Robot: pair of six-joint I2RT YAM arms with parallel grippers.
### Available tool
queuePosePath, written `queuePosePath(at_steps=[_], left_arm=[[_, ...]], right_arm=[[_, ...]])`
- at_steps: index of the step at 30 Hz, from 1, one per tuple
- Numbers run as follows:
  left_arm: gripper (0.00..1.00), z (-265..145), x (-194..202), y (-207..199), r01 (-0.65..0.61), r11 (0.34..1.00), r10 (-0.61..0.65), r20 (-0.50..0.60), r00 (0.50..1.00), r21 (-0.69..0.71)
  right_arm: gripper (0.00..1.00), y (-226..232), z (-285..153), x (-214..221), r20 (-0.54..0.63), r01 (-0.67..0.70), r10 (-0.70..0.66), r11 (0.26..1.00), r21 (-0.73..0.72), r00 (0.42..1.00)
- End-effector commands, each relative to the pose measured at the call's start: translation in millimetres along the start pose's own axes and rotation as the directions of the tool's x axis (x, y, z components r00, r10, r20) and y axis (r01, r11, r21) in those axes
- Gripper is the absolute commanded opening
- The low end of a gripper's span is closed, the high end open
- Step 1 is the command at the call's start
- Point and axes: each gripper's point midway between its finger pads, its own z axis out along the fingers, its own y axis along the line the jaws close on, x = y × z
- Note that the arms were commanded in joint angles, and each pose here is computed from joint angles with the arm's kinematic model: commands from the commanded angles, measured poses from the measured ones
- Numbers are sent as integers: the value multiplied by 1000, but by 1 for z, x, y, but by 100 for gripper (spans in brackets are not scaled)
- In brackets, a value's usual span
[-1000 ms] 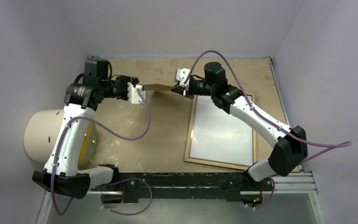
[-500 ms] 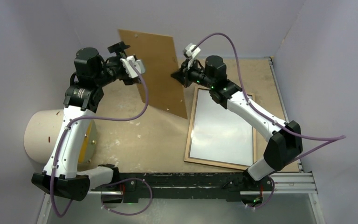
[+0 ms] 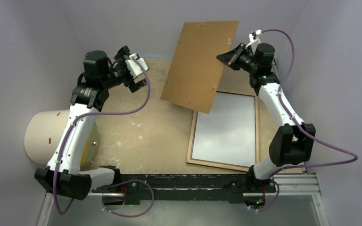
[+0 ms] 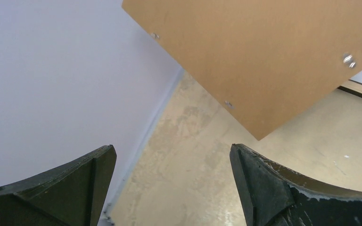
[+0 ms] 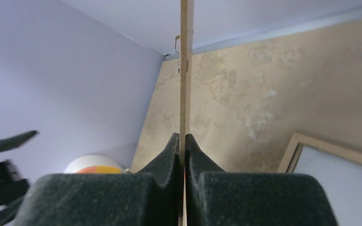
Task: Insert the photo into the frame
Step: Turn over the photo frame item at the center of the board.
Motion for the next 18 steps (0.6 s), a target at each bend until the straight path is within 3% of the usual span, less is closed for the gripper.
queuePosePath(at_steps=[1,4,7,10,18], left_arm=[[98,17,30,-30,107,991,-104,-41,994,84],[98,32,50,-42,142,983,-136,-61,989,115],[99,47,65,-54,191,968,-180,-78,980,161],[99,63,79,-71,226,948,-210,-95,973,223],[98,136,94,-146,391,852,-353,-170,920,347]], right_arm=[[0,32,-56,-30,-105,-168,157,980,-104,982],[0,7,-92,-17,-206,-259,243,964,-57,948],[0,-14,-120,-4,-235,-258,255,966,17,938],[0,-40,-141,-5,-170,-189,225,961,202,960],[0,-8,-172,-62,8,-244,246,959,142,969]])
